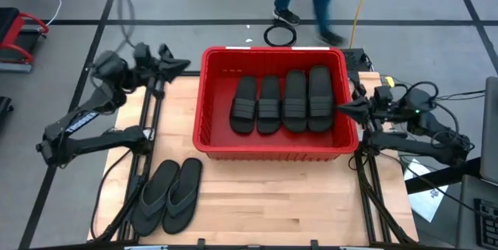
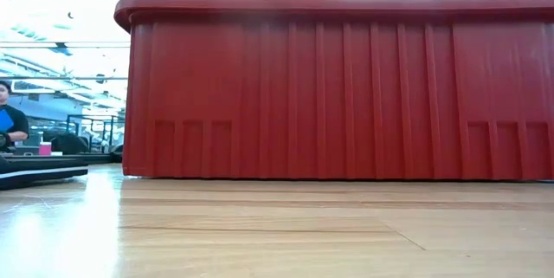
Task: Pick and place slides into bin
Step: Put the black slipper into the red bin
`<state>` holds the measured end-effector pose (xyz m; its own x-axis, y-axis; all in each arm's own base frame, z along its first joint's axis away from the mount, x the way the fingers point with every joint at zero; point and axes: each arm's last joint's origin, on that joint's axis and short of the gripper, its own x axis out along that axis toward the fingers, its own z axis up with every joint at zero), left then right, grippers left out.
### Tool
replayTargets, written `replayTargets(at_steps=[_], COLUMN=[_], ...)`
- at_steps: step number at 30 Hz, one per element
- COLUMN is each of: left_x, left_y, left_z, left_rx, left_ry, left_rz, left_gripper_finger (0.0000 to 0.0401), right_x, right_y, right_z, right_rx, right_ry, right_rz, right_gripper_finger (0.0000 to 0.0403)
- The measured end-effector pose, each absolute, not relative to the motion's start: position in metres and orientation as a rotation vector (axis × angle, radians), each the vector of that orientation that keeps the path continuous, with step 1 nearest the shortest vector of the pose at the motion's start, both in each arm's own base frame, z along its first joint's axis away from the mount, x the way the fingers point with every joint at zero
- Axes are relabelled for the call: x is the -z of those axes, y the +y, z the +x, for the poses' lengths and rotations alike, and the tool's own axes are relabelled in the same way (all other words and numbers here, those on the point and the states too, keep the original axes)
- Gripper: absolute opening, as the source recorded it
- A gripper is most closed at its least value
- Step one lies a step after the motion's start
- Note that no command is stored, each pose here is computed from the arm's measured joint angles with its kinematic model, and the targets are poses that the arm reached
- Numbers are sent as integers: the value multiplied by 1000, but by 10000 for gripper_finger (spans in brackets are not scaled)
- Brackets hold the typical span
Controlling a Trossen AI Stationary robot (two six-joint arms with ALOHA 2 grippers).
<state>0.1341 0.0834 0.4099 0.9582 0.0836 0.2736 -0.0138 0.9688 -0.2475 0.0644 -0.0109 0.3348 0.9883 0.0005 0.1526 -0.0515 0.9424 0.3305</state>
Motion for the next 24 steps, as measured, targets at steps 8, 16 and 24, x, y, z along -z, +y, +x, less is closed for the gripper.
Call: replayTargets(at_steps=[8, 16, 24], left_x=[-402, -384, -380], left_y=[61, 54, 51], left_z=[114, 120, 115], left_rx=[-88, 84, 125], left_ry=[-486, -298, -241], left_rz=[-196, -282, -171], left_gripper_finger=[0, 0, 0], right_x=[-322, -321, -323], right_y=[-1, 4, 2], right_z=[35, 21, 19], right_rx=[-66, -78, 7], right_ry=[-113, -162, -208], right_rz=[299, 321, 349], right_gripper_finger=[0, 0, 0])
